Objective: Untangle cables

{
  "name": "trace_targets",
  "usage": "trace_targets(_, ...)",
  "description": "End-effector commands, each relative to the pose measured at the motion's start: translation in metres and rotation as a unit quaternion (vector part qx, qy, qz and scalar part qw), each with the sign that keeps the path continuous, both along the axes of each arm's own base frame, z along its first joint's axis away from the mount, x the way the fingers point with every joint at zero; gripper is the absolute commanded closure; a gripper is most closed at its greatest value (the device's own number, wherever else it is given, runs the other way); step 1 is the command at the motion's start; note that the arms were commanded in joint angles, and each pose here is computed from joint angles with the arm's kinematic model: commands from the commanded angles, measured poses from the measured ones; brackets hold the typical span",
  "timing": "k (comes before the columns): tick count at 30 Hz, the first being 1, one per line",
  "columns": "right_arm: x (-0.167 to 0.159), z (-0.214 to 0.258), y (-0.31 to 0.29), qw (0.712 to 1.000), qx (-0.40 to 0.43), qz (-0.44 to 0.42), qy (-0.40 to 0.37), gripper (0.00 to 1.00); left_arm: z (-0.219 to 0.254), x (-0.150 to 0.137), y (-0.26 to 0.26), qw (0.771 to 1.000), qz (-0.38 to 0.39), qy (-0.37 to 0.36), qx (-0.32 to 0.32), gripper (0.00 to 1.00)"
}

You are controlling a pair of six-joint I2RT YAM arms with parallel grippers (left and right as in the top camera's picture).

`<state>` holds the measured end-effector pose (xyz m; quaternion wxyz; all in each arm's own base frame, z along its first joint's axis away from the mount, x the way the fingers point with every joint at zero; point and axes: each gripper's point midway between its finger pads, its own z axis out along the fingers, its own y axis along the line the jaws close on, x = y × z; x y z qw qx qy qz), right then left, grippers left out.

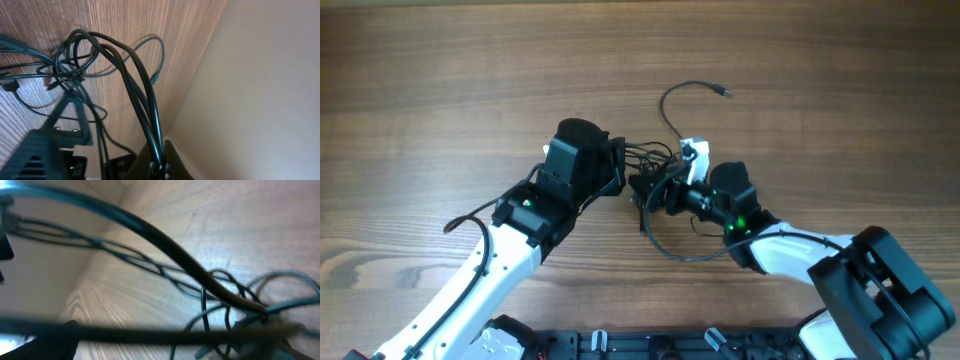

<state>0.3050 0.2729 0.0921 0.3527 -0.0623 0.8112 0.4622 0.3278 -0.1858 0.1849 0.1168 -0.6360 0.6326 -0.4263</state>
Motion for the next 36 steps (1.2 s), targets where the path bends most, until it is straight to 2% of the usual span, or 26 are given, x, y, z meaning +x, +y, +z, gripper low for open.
trace_targets(1, 0.018, -0.007, 0.006, 1.0, -0.02, -0.01, -0.013, 0.0, 0.003, 0.0, -0.002, 0.998, 0.03, 0.021, -0.043, 0.96)
trace_targets(2, 0.019, -0.016, 0.008, 1.0, -0.025, -0.008, -0.003, 0.02, 0.003, 0.0, -0.002, 0.998, 0.03, 0.021, -0.043, 0.96)
trace_targets(3, 0.018, -0.02, 0.011, 1.0, -0.025, 0.0, 0.002, 0.07, 0.003, 0.0, -0.002, 0.998, 0.03, 0.021, -0.043, 0.96)
trace_targets(6, 0.015, -0.015, 0.018, 1.0, -0.016, 0.026, -0.004, 0.35, 0.003, 0.0, -0.002, 0.998, 0.03, 0.021, -0.043, 0.96)
trace_targets(7, 0.013, -0.012, 0.02, 0.999, -0.015, 0.037, -0.015, 0.59, 0.003, 0.0, -0.002, 0.998, 0.03, 0.021, -0.043, 0.96)
trace_targets(8, 0.012, -0.012, 0.021, 0.999, -0.012, 0.04, -0.012, 0.96, 0.003, 0.0, -0.002, 0.998, 0.03, 0.021, -0.043, 0.96)
trace_targets(13, -0.011, 0.009, 0.034, 0.993, 0.023, 0.113, -0.019, 0.95, 0.004, 0.009, 0.011, 0.999, 0.04, -0.004, -0.009, 0.96)
trace_targets(18, -0.04, 0.048, 0.037, 0.979, 0.042, 0.191, -0.051, 0.96, 0.01, 0.041, 0.082, 0.991, 0.128, -0.037, 0.034, 0.96)
trace_targets(20, -0.04, 0.055, 0.025, 0.981, 0.027, 0.184, -0.057, 0.95, 0.008, 0.047, 0.119, 0.985, 0.157, -0.037, 0.063, 0.96)
trace_targets(24, -0.019, 0.08, -0.022, 0.99, 0.009, 0.122, -0.075, 0.95, -0.013, 0.036, 0.17, 0.977, 0.174, 0.01, 0.119, 0.96)
trace_targets(28, 0.019, 0.094, -0.09, 0.996, -0.012, 0.004, -0.088, 0.95, -0.04, 0.011, 0.177, 0.973, 0.146, 0.077, 0.161, 0.96)
trace_targets(33, 0.046, 0.08, -0.167, 0.992, 0.001, -0.129, -0.011, 0.95, -0.071, -0.011, 0.173, 0.964, 0.126, 0.153, 0.178, 0.96)
trace_targets(36, 0.048, 0.071, -0.182, 0.988, -0.006, -0.156, 0.008, 0.96, -0.085, -0.011, 0.163, 0.963, 0.107, 0.174, 0.177, 0.96)
